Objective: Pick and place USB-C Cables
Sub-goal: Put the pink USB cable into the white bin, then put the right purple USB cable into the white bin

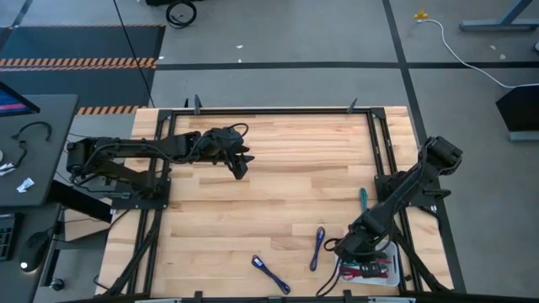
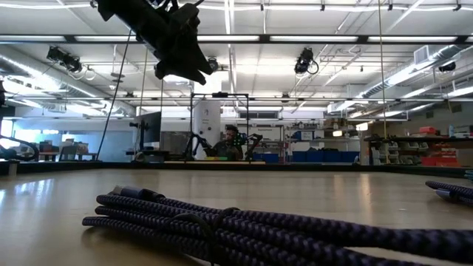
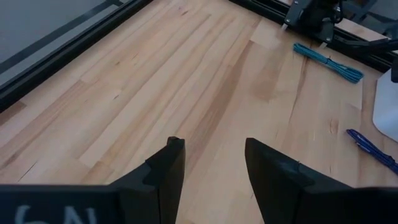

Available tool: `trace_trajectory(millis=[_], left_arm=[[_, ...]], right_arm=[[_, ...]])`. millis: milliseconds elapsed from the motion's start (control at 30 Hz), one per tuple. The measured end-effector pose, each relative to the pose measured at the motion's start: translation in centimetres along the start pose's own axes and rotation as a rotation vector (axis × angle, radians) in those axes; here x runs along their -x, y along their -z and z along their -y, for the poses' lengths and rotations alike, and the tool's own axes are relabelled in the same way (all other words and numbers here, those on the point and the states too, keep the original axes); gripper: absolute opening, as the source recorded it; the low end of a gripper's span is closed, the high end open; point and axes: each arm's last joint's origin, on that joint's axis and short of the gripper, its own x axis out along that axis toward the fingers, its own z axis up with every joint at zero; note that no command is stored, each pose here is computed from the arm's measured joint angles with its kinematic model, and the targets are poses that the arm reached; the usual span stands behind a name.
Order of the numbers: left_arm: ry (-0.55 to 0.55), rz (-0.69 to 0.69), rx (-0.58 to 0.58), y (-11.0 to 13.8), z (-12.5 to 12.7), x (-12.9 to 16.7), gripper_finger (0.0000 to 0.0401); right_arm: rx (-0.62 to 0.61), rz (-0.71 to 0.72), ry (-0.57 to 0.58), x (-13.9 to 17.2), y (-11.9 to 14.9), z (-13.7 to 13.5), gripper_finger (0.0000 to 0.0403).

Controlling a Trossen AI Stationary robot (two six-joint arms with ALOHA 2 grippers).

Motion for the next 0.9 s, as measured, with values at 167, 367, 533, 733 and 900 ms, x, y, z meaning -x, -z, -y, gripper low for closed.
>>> trace_trajectory(millis=[167, 367, 533, 733, 900], left_arm=[[0.001, 0.000, 0.000, 0.0, 0.0, 0.0, 0.0174], [0.001, 0.000, 0.001, 0.0, 0.0, 0.0, 0.0174], [0.001, 0.000, 0.001, 0.0, 0.0, 0.0, 0.0174], [0.001, 0.000, 0.001, 0.0, 0.0, 0.0, 0.0174], [0.005, -0.001, 0.000, 0.0, 0.0, 0.0, 0.0174]], right_arm=[[0.046, 0.012, 0.031, -0.4, 0.2, -0.2, 0.0039], [0.046, 0.016, 0.038, -0.5, 0.2, -0.3, 0.0092], [0.014, 0.005, 0.022, -0.4, 0.3, -0.3, 0.0141], [-0.100, 0.097, -0.023, 2.4, 1.4, -1.1, 0.0146], [-0.153, 0.354, -0.034, 7.2, 3.3, -2.4, 0.0128]])
